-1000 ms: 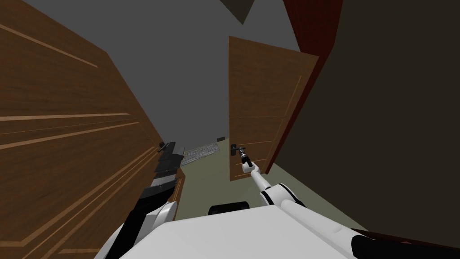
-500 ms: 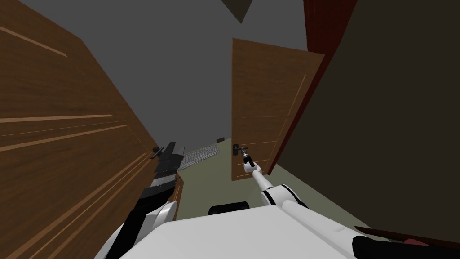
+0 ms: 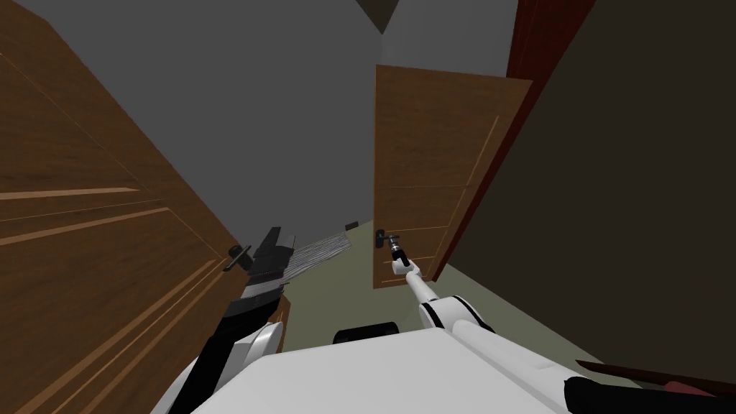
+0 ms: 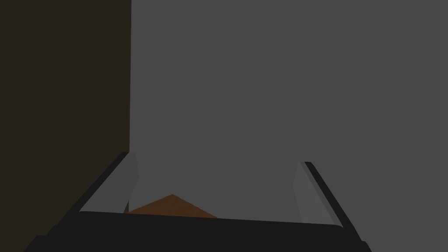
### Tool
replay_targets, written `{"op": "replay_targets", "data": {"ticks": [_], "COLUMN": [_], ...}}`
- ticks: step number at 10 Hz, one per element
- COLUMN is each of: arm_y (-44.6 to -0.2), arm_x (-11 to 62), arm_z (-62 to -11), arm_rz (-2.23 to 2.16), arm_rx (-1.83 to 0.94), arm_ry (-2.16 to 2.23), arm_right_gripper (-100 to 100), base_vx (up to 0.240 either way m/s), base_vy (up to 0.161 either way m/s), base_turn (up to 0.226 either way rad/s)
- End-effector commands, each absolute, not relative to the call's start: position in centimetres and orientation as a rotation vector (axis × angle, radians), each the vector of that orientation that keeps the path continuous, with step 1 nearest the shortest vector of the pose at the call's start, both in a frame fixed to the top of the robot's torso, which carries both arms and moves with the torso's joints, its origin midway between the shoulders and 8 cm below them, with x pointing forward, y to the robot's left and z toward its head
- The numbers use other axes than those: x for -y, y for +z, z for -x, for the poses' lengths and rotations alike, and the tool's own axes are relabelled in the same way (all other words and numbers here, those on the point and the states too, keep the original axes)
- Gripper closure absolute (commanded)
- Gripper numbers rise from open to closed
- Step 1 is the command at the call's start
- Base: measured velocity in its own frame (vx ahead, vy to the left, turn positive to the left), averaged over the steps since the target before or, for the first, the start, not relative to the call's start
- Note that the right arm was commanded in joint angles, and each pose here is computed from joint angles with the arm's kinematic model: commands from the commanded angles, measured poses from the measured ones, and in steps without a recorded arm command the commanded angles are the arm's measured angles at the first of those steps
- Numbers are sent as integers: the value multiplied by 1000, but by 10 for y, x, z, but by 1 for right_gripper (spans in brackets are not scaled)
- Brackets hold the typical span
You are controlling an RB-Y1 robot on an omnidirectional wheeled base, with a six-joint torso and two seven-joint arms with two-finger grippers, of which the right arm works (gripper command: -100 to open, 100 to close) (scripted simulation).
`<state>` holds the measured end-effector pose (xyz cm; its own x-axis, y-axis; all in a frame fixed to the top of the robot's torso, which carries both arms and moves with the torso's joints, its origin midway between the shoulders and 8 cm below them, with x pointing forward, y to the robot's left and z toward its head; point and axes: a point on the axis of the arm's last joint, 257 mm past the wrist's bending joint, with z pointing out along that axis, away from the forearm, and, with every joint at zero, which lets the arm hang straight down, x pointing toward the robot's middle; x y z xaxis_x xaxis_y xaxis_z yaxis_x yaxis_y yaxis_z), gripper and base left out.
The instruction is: Push the door open
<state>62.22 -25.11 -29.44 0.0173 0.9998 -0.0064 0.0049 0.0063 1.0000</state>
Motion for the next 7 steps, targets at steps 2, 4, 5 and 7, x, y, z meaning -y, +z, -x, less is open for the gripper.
{"op": "replay_targets", "data": {"ticks": [2, 4, 5, 7], "arm_y": [-294, -292, -292, -293], "arm_x": [256, 272, 275, 290], "arm_z": [-622, -621, -621, -620], "arm_rz": [-1221, -1231, -1234, -1247], "arm_rx": [-1194, -1172, -1167, -1146], "arm_ry": [1184, 1165, 1161, 1141], "arm_right_gripper": [100, 100, 100, 100], "base_vx": [106, 143, 168, 188], "base_vy": [75, 66, 94, 113], "base_turn": [-51, -56, -48, -67]}}
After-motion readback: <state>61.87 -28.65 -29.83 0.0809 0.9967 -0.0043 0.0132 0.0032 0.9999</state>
